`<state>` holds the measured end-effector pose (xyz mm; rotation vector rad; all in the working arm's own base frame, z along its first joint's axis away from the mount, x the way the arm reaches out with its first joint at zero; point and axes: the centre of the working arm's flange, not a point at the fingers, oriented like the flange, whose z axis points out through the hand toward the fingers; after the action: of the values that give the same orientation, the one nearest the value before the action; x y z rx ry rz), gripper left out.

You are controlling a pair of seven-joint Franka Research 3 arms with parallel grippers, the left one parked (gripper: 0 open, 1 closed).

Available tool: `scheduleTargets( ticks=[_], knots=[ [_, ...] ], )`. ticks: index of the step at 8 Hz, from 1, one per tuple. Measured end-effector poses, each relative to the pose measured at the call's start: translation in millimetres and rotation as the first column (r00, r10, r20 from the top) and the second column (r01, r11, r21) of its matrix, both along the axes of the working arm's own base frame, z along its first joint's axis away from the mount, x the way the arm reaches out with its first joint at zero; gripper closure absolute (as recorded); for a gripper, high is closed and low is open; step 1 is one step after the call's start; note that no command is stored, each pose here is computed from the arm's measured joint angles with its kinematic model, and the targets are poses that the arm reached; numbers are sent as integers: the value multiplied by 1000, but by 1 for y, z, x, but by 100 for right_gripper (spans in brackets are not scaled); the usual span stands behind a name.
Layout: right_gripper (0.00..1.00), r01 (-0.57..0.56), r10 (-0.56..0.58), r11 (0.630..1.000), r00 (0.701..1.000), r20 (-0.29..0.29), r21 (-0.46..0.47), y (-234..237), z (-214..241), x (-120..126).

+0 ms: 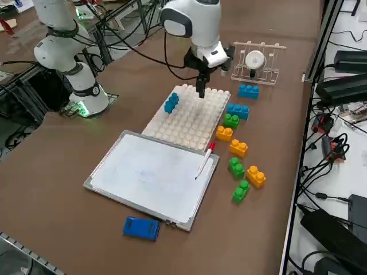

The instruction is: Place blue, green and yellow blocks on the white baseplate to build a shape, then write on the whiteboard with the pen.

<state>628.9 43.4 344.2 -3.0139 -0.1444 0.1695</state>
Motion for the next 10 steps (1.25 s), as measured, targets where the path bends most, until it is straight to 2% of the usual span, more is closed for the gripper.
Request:
scheduleTargets(
  ticks=[2,4,6,10],
  knots=[
    [0,-20,17,995,999,-27,-95,1,-19,26],
    [0,-18,15,994,1000,-25,-106,11,-33,51],
    [0,-20,21,995,1000,4,-102,17,-36,74],
    [0,-13,13,995,1000,2,-100,22,-49,87]
  ],
)
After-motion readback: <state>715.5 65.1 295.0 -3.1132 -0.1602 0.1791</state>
